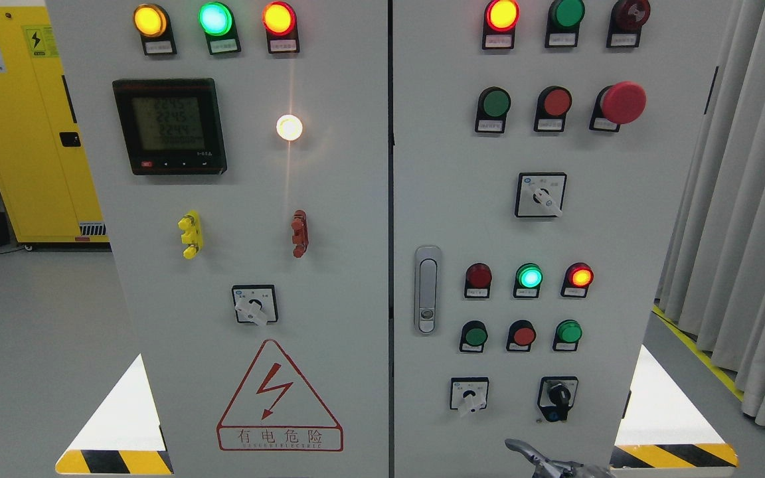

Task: Press green start button
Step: 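Raise the right hand toward the lower green push button, index finger extended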

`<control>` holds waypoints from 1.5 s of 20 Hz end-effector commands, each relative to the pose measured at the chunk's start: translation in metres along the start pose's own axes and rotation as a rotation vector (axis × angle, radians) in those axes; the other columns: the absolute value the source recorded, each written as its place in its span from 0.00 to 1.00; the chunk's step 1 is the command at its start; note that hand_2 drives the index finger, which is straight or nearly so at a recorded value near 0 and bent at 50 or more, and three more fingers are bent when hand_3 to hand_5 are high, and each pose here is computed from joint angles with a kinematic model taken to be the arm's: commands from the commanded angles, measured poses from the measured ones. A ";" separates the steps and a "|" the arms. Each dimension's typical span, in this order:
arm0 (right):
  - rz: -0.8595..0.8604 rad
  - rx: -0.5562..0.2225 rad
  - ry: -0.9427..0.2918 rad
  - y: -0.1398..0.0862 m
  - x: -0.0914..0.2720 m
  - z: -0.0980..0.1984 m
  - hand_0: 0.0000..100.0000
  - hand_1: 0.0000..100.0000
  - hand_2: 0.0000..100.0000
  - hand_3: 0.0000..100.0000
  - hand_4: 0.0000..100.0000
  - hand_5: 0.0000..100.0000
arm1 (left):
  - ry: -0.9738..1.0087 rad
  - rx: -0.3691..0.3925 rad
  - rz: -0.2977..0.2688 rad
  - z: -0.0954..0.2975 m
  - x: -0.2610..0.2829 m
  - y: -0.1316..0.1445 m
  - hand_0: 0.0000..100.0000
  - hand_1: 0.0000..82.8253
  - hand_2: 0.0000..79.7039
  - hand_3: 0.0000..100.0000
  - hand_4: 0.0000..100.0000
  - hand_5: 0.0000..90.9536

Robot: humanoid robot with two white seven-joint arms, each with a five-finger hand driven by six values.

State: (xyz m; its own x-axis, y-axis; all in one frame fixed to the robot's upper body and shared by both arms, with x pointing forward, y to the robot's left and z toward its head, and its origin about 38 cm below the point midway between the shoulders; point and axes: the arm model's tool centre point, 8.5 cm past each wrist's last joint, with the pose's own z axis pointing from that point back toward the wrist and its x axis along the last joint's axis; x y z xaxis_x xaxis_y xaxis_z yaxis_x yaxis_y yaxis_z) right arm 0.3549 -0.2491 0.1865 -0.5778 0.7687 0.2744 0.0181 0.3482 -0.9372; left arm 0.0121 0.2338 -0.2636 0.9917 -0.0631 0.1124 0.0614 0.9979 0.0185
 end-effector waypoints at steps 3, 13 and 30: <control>0.175 -0.058 -0.061 -0.053 0.018 -0.027 0.27 0.66 0.01 0.75 0.75 0.70 | -0.045 -0.038 0.003 -0.002 0.023 -0.024 0.12 0.67 0.00 0.00 0.00 0.00; 0.193 -0.032 -0.068 -0.056 0.014 -0.055 0.29 0.66 0.00 0.74 0.76 0.70 | -0.049 -0.051 0.001 -0.002 0.024 -0.032 0.12 0.67 0.00 0.00 0.00 0.00; 0.164 -0.004 -0.045 -0.052 0.006 -0.080 0.30 0.66 0.00 0.73 0.76 0.70 | -0.048 -0.051 0.001 -0.002 0.024 -0.032 0.12 0.67 0.00 0.00 0.00 0.00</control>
State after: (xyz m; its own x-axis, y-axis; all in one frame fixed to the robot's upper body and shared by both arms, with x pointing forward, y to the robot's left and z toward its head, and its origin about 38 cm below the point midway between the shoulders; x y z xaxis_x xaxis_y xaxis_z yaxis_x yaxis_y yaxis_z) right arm 0.4070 -0.2241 0.2593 -0.6026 0.7922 0.0967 0.1404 0.2246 -0.9643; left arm 0.0127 0.2048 -0.2638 0.9908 -0.0607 0.1209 0.0643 0.9976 -0.0262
